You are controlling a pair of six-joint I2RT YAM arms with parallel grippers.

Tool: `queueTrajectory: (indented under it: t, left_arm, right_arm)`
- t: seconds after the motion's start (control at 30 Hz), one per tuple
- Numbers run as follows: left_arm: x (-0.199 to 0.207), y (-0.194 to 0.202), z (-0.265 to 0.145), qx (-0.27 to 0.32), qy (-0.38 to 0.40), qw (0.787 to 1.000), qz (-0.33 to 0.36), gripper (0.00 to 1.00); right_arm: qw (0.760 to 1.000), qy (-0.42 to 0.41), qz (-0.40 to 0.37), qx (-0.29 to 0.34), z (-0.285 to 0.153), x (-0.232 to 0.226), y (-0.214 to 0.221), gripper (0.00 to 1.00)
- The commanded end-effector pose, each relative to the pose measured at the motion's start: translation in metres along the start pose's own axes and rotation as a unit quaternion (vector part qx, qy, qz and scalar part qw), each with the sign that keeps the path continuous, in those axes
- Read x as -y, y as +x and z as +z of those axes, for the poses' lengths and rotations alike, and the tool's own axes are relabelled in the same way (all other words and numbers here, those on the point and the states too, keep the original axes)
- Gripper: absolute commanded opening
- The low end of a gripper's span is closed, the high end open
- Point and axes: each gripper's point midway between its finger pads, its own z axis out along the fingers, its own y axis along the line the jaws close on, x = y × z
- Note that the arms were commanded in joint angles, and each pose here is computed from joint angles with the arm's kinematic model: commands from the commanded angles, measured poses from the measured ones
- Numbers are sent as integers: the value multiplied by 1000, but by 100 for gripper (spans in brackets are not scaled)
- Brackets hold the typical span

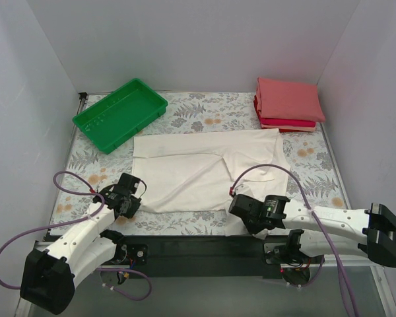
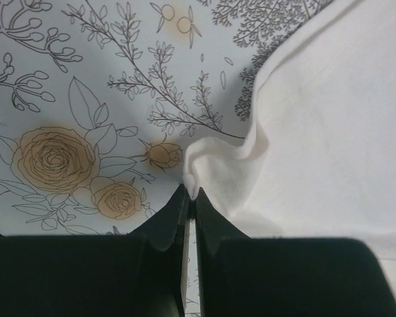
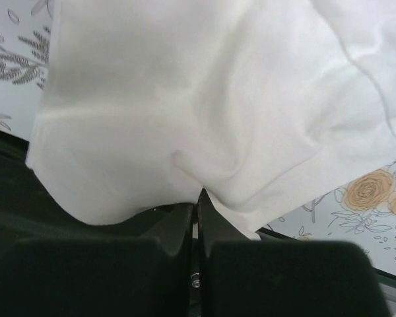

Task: Fold and stack the t-shirts
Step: Fold the tshirt

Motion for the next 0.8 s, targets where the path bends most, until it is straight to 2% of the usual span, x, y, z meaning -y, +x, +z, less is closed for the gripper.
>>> queueTrajectory:
  t: [0.0,0.2,0.4,0.77]
  left_arm:
    - [30,-12,-13,11,42,998,-41,0]
    - [45,-23,-24,24,59,997,-43,0]
    - [58,-33,-30,40,73,995,-49,0]
    - [81,-58,-32,88,67,993,-53,0]
  right_arm:
    - [998,22,26,50,-16,16,-32,1]
    - [991,63,62,96,-30,46,-73,1]
    - [984,61,89,143,-42,59,-121,1]
    - [972,103,112,179,-56,106,-181,1]
